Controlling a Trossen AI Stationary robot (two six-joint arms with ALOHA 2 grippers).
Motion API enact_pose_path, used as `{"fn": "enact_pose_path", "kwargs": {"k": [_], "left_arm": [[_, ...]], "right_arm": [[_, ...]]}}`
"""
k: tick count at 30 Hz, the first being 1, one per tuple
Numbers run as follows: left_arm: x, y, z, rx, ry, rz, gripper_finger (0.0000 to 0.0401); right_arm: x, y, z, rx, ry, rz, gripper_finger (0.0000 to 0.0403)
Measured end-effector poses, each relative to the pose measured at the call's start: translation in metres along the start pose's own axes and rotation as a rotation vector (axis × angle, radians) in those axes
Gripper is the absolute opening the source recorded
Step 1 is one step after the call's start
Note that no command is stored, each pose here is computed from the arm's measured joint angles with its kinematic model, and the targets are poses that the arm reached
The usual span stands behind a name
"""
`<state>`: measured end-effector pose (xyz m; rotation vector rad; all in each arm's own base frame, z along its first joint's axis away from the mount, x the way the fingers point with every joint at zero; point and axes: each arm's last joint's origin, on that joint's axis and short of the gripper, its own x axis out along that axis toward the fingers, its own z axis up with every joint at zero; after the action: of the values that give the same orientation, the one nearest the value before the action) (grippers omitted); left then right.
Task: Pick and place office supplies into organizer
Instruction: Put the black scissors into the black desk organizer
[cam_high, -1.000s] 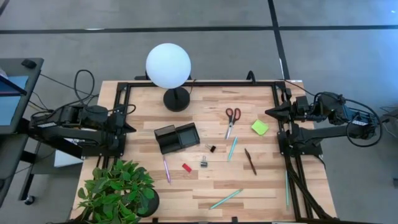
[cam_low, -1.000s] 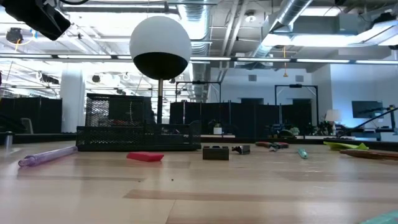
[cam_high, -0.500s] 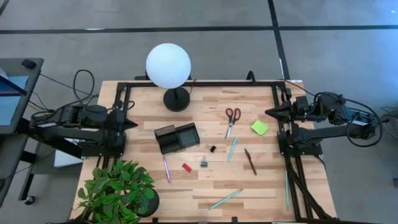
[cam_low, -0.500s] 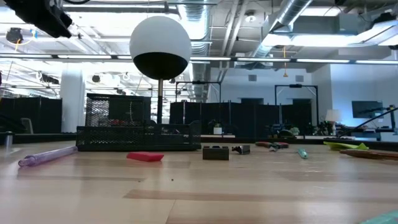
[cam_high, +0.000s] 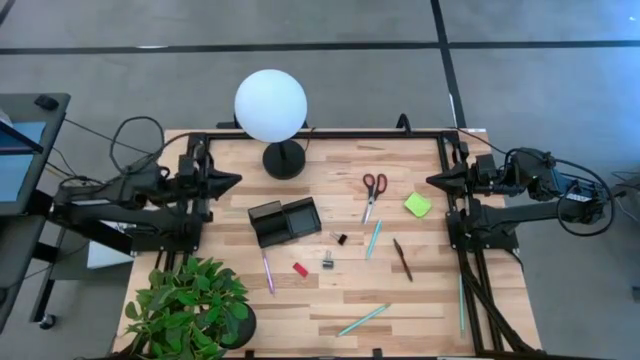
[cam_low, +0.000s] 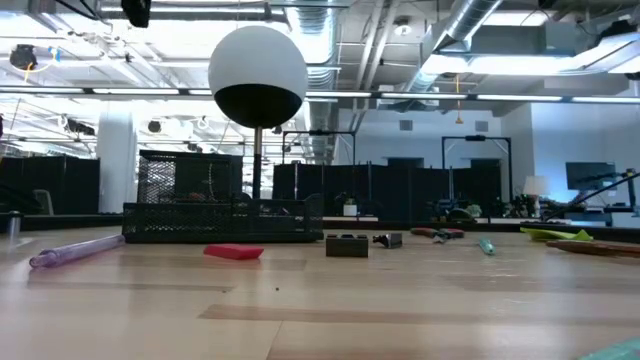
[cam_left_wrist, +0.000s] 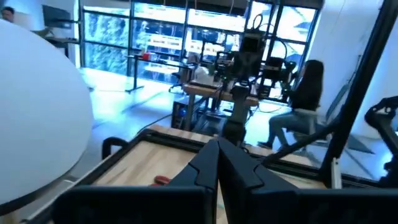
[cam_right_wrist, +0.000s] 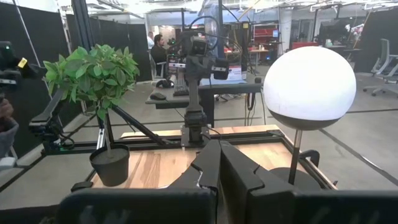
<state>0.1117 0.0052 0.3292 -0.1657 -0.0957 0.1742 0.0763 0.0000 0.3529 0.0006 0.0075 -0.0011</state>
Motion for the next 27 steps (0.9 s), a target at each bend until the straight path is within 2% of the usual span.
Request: {"fn": "enact_pose_path", "kwargs": {"k": [4,7,11,13,16,22,24,27], "left_arm": [[0.007,-0.003,-0.010,0.028,0.112,-0.113,0.0000],[0.016,-0.006,-0.024,0.004,0.223,-0.201,0.0000],[0.028,-0.009,-0.052,-0.010,0.303,-0.243,0.0000],[0.033,-0.010,-0.061,-0.011,0.308,-0.231,0.0000],[0.036,-0.013,-0.069,-0.016,0.333,-0.211,0.0000],[0.034,-0.028,-0.064,0.003,0.258,-0.257,0.0000],[0.033,-0.033,-0.062,0.006,0.227,-0.266,0.0000],[0.031,-0.039,-0.061,0.006,0.214,-0.281,0.0000]], "right_arm": [[0.000,0.000,0.000,0.000,0.000,0.000,0.0000],[0.000,0.000,0.000,-0.029,0.000,0.000,0.0000],[0.000,0.000,0.000,-0.051,-0.001,0.000,0.0000],[0.000,0.000,0.001,-0.031,-0.010,-0.001,0.0000],[0.000,0.000,0.009,0.018,-0.095,0.000,0.0000],[-0.004,0.000,0.028,0.110,-0.290,0.017,0.0000],[-0.002,0.000,0.027,0.149,-0.285,0.024,0.0000],[0.017,0.000,0.009,0.227,-0.193,0.024,0.0000]]}}
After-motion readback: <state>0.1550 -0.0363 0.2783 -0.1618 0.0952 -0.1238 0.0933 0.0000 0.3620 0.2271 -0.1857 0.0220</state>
